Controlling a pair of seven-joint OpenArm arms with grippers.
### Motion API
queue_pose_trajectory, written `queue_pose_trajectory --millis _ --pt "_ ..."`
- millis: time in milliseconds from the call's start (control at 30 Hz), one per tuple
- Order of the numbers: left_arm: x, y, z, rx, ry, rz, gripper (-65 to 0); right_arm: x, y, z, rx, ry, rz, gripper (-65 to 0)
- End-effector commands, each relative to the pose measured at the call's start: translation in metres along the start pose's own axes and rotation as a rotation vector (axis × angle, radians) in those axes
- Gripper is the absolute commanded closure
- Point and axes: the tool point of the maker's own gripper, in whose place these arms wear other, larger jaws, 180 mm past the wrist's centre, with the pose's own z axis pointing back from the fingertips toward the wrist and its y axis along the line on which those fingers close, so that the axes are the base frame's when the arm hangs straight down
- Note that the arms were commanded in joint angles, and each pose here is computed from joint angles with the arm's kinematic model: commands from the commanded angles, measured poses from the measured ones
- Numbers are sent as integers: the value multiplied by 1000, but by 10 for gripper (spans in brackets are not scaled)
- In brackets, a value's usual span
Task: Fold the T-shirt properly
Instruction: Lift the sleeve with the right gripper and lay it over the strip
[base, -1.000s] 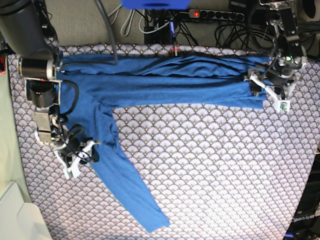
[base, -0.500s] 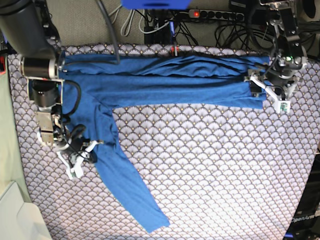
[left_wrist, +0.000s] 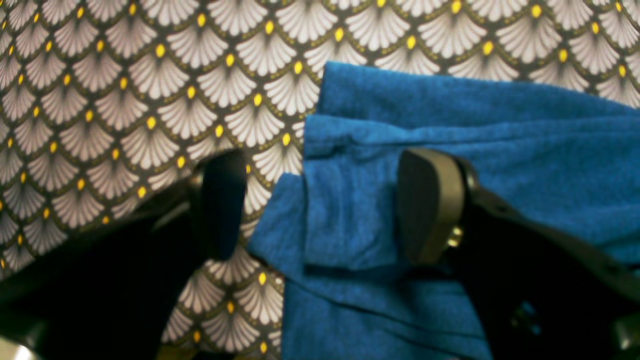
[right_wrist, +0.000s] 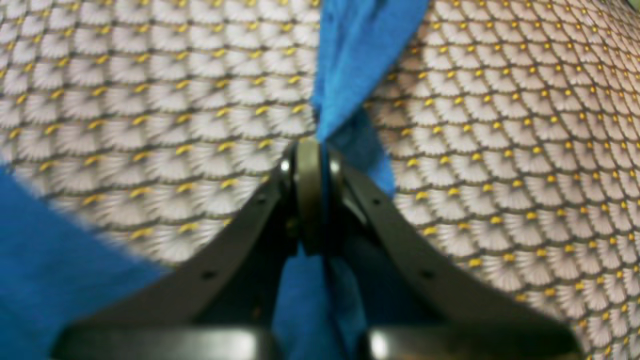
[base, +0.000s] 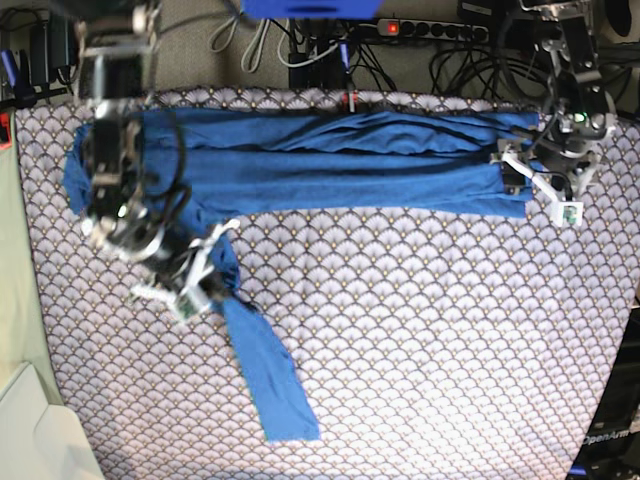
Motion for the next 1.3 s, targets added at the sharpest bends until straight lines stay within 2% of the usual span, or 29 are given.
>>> queue_pose_trajectory --millis 0,267,533,833,1033,1267 --pt "14 4 3 10 -42 -13 -458 22 -2 6 -16 -63 13 0" --pt "28 2 12 14 -86 -34 -458 24 60 21 41 -97 -49 0" --pt "28 3 13 18 -86 -39 -458 14 127 43 154 -89 -46 0" --pt "27 3 13 18 -84 -39 -458 -19 159 59 208 -16 -102 0" --pt "27 3 13 18 -84 -39 -458 -21 195 63 296 -7 -103 0" --pt "29 7 14 21 -86 -48 -458 -22 214 66 344 -3 -104 0"
